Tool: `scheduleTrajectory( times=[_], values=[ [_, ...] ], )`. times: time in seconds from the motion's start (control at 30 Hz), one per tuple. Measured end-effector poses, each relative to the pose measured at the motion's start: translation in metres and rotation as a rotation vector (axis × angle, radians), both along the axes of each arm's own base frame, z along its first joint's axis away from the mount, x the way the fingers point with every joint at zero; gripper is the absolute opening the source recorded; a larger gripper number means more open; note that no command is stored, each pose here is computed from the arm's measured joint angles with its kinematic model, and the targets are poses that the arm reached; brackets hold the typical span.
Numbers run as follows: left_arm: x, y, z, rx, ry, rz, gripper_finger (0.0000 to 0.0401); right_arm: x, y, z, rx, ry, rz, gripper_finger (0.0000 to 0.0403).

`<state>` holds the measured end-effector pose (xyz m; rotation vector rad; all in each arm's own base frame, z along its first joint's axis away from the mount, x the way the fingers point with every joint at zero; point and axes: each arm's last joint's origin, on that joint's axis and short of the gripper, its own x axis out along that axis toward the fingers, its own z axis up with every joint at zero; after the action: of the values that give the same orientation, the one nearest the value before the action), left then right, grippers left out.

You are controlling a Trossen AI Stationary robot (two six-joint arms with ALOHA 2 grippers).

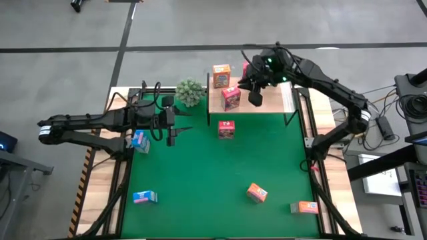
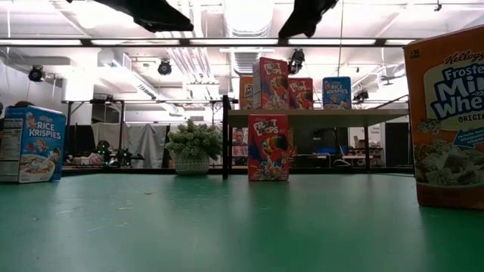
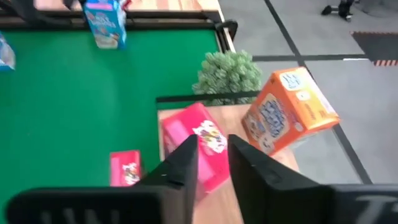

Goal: Stack cereal on shelf
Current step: Put the left red cereal box on the shelf aligned with the other red cereal box

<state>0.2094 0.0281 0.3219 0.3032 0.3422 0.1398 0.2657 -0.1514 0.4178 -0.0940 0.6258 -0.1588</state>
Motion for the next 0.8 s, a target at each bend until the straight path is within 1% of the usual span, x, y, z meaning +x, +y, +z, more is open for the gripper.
scheduleTrajectory(
  times=[0.17,0.37,0.57,0.8],
  values=[
    [0.0,0.0,0.0,-0.009,-0.001,0.003,0.0204,0.01,-0.014,-0.007,-0.015,0.069,0.029,0.0142],
    [0.0,0.0,0.0,-0.009,-0.002,0.003,0.0204,0.023,-0.023,-0.015,0.073,0.128,0.088,0.0187],
    [0.001,0.0,0.002,-0.007,-0.02,0.003,0.0204,0.037,-0.031,-0.017,0.1,0.176,0.091,0.0219],
    [0.001,0.0,0.002,-0.007,-0.024,0.003,0.0204,0.046,-0.037,-0.023,0.087,0.244,0.11,0.0245]
  ],
)
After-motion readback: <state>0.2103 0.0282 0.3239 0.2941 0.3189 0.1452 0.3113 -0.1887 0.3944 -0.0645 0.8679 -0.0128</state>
